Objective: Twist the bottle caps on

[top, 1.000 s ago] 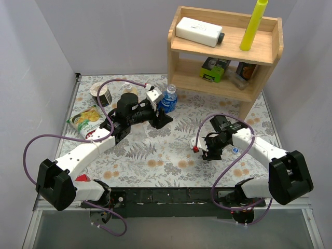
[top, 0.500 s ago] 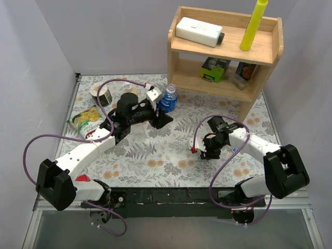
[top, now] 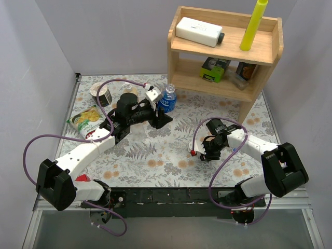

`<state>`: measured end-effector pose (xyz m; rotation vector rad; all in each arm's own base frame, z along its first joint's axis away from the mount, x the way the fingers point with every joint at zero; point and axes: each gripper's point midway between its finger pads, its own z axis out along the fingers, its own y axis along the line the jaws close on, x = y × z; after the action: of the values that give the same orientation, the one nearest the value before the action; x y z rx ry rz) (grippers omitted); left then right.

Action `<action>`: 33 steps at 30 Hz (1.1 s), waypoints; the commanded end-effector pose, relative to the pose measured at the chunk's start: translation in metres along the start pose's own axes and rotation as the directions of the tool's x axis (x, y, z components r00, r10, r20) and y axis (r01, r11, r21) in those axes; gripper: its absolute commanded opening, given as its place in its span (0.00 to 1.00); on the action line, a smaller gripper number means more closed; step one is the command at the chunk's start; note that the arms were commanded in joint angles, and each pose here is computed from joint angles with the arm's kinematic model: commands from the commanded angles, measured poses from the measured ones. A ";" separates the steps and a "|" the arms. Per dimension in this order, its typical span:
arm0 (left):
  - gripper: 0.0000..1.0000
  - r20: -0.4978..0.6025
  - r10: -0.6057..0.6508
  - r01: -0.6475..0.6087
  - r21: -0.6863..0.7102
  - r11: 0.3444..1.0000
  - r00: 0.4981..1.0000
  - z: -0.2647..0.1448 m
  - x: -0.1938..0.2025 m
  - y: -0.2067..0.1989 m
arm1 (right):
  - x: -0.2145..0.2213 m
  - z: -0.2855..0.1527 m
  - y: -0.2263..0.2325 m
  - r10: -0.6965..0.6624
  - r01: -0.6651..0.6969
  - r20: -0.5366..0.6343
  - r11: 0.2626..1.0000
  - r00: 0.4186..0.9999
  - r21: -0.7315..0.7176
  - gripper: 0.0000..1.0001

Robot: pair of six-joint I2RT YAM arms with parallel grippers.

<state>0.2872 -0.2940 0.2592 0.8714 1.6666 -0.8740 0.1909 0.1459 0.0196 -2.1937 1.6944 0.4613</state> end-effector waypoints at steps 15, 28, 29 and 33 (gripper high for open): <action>0.00 -0.010 0.163 -0.156 0.251 0.955 0.987 -0.003 0.050 -0.039 | -0.117 -0.145 -0.008 0.060 -0.087 0.273 0.992 0.960 0.090 0.25; 0.00 0.101 0.196 -0.220 0.474 0.852 0.975 0.008 0.114 -0.093 | -0.222 -0.246 -0.011 -0.078 0.013 0.463 0.990 0.883 0.142 0.20; 0.00 0.104 0.207 -0.232 0.475 0.849 0.973 0.009 0.117 -0.094 | -0.227 -0.238 -0.006 -0.139 0.086 0.449 0.987 0.883 0.137 0.20; 0.00 0.069 0.263 -0.265 0.453 0.851 0.962 0.016 0.138 -0.084 | -0.231 -0.211 -0.009 -0.220 0.196 0.386 0.975 0.896 0.101 0.20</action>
<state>0.1850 -0.3266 0.1354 1.3374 1.3929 -1.1603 0.1666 0.2439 0.3251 -1.9057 1.2978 0.7270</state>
